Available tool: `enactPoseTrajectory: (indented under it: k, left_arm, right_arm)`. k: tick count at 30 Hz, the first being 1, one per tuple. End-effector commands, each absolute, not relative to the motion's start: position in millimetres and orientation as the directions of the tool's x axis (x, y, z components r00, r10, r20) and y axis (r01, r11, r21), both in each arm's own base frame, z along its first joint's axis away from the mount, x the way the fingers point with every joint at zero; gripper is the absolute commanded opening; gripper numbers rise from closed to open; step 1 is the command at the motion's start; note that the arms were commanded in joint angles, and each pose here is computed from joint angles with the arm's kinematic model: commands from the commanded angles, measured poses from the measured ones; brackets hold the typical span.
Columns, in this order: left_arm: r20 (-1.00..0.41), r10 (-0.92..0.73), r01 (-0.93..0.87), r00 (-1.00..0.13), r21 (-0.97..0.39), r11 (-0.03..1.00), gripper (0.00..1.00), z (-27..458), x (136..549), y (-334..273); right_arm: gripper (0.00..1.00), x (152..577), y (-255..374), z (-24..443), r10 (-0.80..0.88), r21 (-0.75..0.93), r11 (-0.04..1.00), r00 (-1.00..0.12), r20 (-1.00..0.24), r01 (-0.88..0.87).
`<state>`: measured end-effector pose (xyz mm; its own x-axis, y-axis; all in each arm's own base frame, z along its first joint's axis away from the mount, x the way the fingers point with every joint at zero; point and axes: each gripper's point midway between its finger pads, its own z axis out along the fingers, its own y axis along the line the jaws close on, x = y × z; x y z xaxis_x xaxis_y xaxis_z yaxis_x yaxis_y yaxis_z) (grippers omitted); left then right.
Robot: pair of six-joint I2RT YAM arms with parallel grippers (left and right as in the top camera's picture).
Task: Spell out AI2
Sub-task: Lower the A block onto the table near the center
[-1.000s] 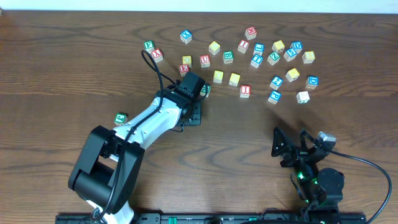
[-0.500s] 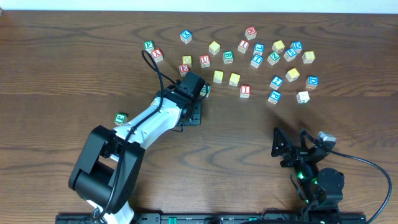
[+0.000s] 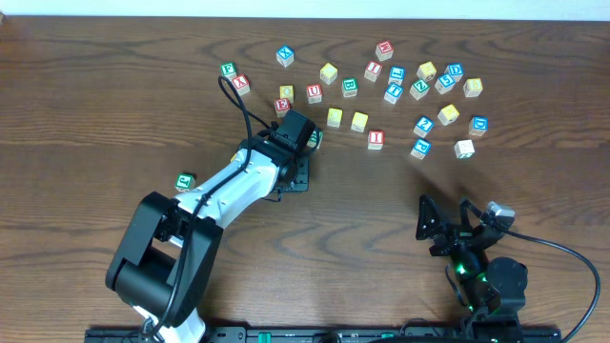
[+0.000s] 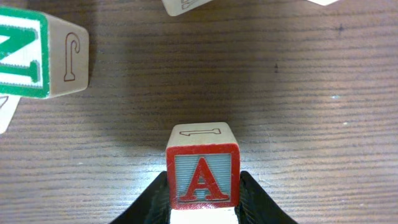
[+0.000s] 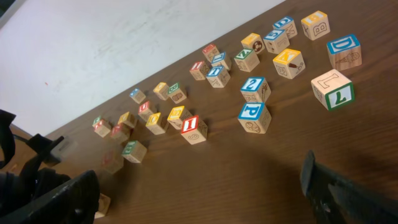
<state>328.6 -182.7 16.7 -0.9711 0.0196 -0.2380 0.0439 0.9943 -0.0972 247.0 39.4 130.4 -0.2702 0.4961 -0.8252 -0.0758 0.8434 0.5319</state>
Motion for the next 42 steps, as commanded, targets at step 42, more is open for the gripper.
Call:
enactPoseTrajectory:
  k: [42]
  left_arm:
    - [-0.21, 0.074, 0.095, -0.975, -0.089, 0.991, 0.46, 10.4, 322.9, -182.9]
  right_arm:
    - [0.99, 246.9, 38.0, 129.6, 0.501, 0.536, 0.841, -0.269, -0.822, -0.07]
